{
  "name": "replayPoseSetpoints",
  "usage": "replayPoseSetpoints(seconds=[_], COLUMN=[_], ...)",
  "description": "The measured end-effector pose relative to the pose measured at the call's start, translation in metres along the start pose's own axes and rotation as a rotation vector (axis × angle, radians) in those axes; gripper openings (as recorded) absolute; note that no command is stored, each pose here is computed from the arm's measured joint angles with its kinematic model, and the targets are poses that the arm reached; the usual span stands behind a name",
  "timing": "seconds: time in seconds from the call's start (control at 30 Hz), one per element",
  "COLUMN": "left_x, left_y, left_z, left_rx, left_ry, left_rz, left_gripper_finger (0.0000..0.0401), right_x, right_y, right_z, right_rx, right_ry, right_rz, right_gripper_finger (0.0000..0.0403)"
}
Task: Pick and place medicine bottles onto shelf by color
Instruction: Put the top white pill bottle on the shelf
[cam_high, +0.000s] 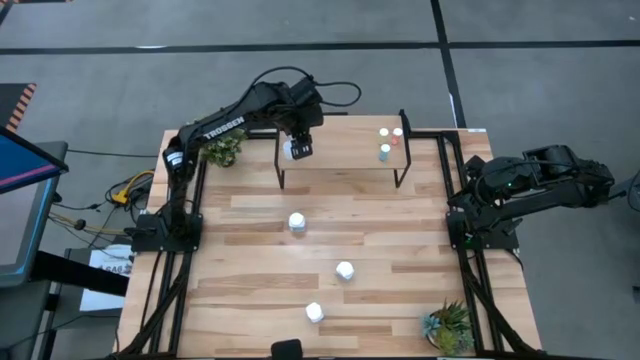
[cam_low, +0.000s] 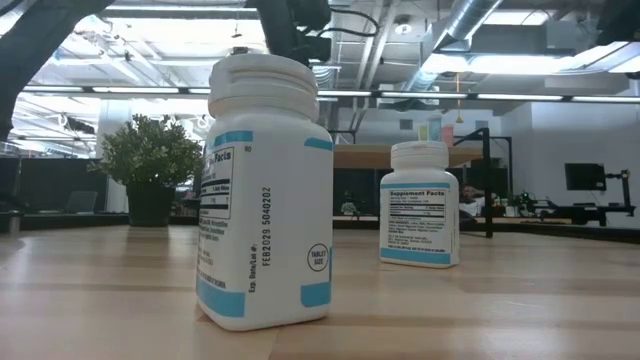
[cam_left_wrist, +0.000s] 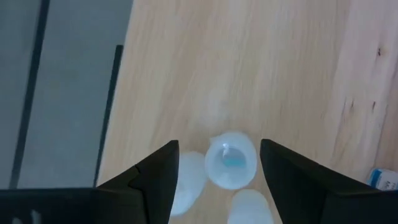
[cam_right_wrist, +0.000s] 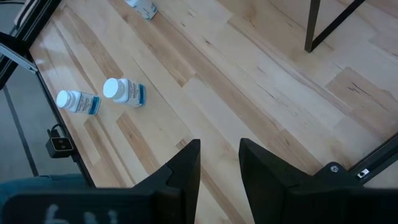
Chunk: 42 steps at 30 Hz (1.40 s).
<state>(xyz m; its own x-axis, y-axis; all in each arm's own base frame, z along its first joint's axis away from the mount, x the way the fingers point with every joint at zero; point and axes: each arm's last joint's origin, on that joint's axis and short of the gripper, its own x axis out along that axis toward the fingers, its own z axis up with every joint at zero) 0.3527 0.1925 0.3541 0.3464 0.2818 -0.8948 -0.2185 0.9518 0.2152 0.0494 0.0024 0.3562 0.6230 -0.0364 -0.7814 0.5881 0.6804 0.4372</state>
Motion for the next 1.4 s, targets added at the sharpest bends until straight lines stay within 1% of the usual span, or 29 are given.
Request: replayPoseSetpoints(seconds=[0.17, 0.27, 0.37, 0.47, 0.6, 0.87, 0.97, 1.07, 1.17, 1.27, 1.4], left_x=[-0.019, -0.038, -0.060, -0.079, -0.096, -0.102, -0.100, -0.099, -0.100, -0.105, -0.105], left_y=[-0.003, -0.009, -0.017, -0.025, -0.034, -0.051, -0.060, -0.070, -0.081, -0.095, -0.111], left_z=[-0.003, -0.006, -0.014, -0.022, -0.033, -0.056, -0.068, -0.085, -0.103, -0.122, -0.143], left_rx=[0.006, 0.018, 0.006, -0.006, -0.019, -0.088, -0.085, -0.095, -0.110, -0.127, -0.182], left_ry=[-0.033, -0.059, -0.062, -0.074, -0.068, 0.041, 0.088, 0.106, 0.058, -0.042, -0.181], left_rz=[0.011, 0.011, -0.002, -0.042, -0.104, -0.123, -0.138, -0.148, -0.150, -0.175, -0.204], left_gripper_finger=[0.0210, 0.0210, 0.0210, 0.0210, 0.0210, 0.0210, 0.0210, 0.0210, 0.0210, 0.0210, 0.0210], right_x=[0.000, 0.000, 0.000, 0.000, 0.000, 0.000, 0.000, 0.001, 0.003, 0.004, 0.004], right_y=[0.000, -0.001, -0.001, -0.001, -0.001, -0.002, -0.002, -0.001, -0.001, -0.001, 0.001], right_z=[0.000, -0.001, -0.001, -0.001, -0.001, 0.000, 0.000, 0.000, 0.000, 0.000, 0.002], right_rx=[-0.001, -0.002, 0.000, 0.000, 0.001, 0.020, 0.032, 0.032, 0.032, 0.034, 0.039], right_ry=[0.001, 0.010, 0.009, 0.008, 0.001, -0.013, -0.015, -0.016, -0.011, -0.012, -0.047], right_rz=[-0.002, -0.013, -0.011, -0.011, -0.017, -0.028, -0.029, -0.027, -0.033, -0.032, -0.011], right_gripper_finger=[0.0134, 0.0134, 0.0134, 0.0134, 0.0134, 0.0134, 0.0134, 0.0134, 0.0134, 0.0134, 0.0134])
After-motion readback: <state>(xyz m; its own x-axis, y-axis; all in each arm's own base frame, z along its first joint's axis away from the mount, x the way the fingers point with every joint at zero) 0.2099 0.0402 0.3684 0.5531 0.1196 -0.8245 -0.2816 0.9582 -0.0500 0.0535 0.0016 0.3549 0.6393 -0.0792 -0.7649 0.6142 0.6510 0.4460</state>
